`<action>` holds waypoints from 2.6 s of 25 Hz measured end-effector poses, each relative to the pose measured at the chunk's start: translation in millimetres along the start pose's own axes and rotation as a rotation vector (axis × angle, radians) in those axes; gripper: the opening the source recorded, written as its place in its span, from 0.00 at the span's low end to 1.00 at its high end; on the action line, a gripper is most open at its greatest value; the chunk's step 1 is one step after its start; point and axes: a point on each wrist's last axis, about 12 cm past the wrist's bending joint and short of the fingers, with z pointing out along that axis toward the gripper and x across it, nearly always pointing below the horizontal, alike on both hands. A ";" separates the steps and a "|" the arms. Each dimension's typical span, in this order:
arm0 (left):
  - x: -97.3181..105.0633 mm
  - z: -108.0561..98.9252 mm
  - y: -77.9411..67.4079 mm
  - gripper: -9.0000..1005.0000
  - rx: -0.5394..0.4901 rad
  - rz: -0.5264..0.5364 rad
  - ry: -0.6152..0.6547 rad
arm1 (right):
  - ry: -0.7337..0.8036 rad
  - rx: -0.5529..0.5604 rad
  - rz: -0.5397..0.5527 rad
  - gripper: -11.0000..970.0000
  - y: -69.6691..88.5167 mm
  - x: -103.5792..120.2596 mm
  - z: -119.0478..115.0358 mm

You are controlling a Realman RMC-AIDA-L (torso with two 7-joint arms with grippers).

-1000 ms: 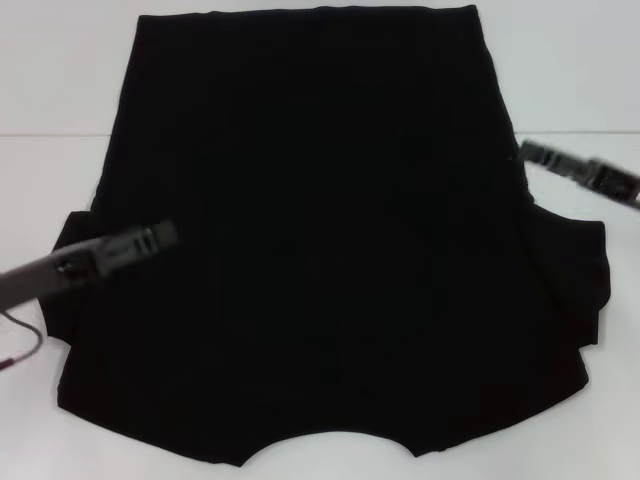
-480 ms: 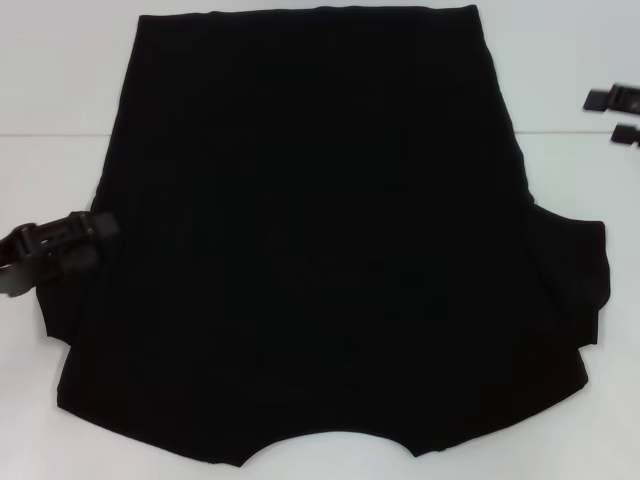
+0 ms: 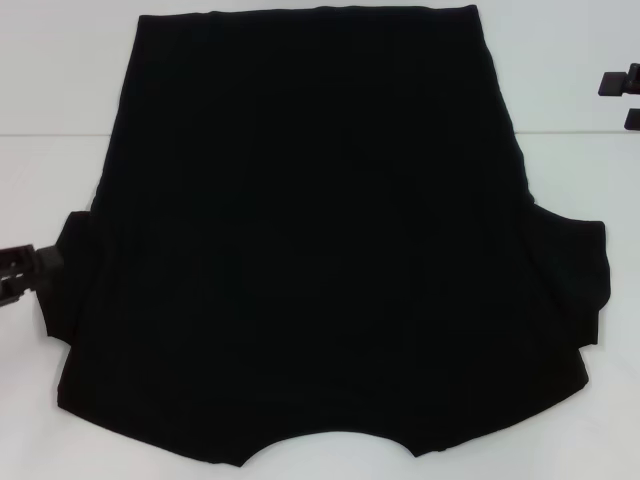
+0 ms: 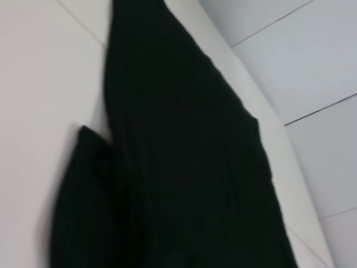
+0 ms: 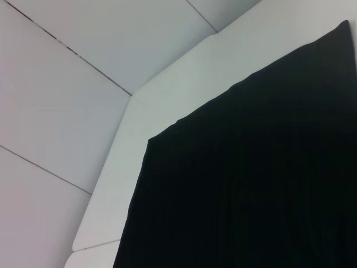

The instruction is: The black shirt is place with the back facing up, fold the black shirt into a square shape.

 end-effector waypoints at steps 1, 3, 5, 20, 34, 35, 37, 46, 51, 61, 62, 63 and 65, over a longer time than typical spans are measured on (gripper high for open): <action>0.2 -1.3 1.9 0.49 -0.015 -0.001 0.002 | 0.000 0.002 0.002 0.91 -0.8 0.6 -0.5; 0.0 -3.1 6.9 0.44 -0.054 -0.003 -0.005 | 0.001 0.003 0.005 0.91 -1.9 1.9 -0.7; -0.2 -4.1 12.4 0.44 -0.098 -0.005 -0.011 | 0.003 0.003 0.008 0.91 -3.0 3.3 -0.5; 6.5 7.3 23.8 0.44 -0.181 -0.020 0.011 | 0.001 0.003 0.015 0.91 -4.7 6.5 1.5; 9.7 14.9 30.3 0.37 -0.214 -0.042 -0.001 | 0.002 0.003 0.017 0.91 -5.0 7.2 1.7; 9.9 15.5 30.6 0.37 -0.216 -0.044 -0.002 | 0.002 0.003 0.017 0.91 -5.2 7.3 1.5; 10.1 16.4 31.1 0.37 -0.218 -0.046 -0.004 | 0.002 0.004 0.018 0.91 -5.5 7.5 1.2; 11.7 26.0 31.8 0.37 -0.231 -0.050 0.014 | 0.001 0.004 0.018 0.91 -5.6 7.5 1.0; 11.3 30.1 30.6 0.37 -0.230 -0.049 0.018 | -0.001 -0.001 0.019 0.91 -5.2 7.2 0.8; 10.6 33.8 26.8 0.21 -0.225 -0.025 0.046 | -0.004 -0.007 0.023 0.91 -4.9 7.0 0.0; 10.5 33.7 26.8 0.17 -0.225 -0.025 0.046 | -0.005 -0.007 0.023 0.91 -4.9 6.9 -0.1; 10.3 33.8 26.7 0.14 -0.225 -0.025 0.045 | -0.007 -0.007 0.024 0.91 -5.0 6.8 -0.3; 9.9 34.0 26.4 0.11 -0.225 -0.025 0.044 | -0.009 -0.008 0.025 0.91 -5.0 6.6 -0.6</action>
